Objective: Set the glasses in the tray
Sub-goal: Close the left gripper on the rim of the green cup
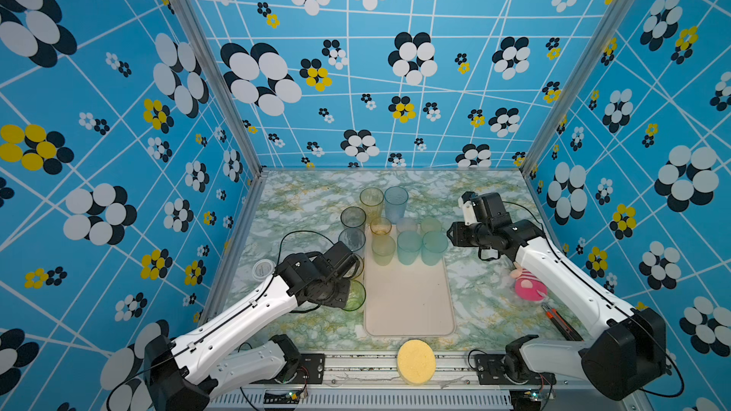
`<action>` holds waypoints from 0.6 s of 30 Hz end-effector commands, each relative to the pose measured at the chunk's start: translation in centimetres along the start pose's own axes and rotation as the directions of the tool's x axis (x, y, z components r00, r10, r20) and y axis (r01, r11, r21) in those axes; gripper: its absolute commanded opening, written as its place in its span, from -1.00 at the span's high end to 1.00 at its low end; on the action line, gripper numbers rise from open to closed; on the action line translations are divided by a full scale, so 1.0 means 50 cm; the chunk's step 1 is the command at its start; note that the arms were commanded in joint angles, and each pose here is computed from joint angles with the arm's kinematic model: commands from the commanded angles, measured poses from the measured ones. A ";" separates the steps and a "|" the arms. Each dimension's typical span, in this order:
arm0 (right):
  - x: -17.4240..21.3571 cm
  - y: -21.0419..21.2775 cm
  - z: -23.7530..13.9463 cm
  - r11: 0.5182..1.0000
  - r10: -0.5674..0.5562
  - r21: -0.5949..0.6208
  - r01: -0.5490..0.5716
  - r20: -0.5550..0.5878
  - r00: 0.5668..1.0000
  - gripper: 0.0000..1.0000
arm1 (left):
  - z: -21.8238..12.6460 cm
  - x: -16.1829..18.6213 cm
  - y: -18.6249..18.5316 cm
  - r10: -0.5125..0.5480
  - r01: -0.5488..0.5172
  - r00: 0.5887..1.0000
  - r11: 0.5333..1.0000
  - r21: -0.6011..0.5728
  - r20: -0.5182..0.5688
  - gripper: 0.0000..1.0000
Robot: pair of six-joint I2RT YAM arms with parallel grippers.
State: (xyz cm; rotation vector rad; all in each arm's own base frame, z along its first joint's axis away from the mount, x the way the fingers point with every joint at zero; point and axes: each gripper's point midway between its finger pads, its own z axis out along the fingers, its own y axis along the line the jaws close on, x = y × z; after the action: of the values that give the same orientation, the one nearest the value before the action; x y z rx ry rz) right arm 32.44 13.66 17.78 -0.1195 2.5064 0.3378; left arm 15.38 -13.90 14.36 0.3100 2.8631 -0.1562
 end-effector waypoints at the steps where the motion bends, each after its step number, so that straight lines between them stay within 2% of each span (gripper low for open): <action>1: 0.008 0.000 -0.003 1.000 0.011 -0.008 -0.011 -0.004 1.000 0.13 | 0.003 0.002 0.004 0.032 -0.032 0.999 0.999 -0.025 -0.008 0.79; 13: 0.007 -0.001 -0.002 1.000 0.009 -0.004 -0.009 -0.003 1.000 0.13 | -0.023 0.011 0.000 0.075 -0.076 0.996 0.997 -0.024 -0.036 0.89; 18: 0.011 -0.019 -0.005 0.999 0.015 0.039 -0.014 -0.010 1.000 0.13 | -0.051 0.015 -0.019 0.139 -0.139 0.989 0.990 0.003 -0.056 0.89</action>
State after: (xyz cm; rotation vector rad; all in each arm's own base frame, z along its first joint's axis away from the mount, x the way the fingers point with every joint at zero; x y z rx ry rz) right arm 32.47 13.55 17.76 -0.1163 2.5062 0.3300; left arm 14.45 -14.07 15.30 0.4441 2.8810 -0.1066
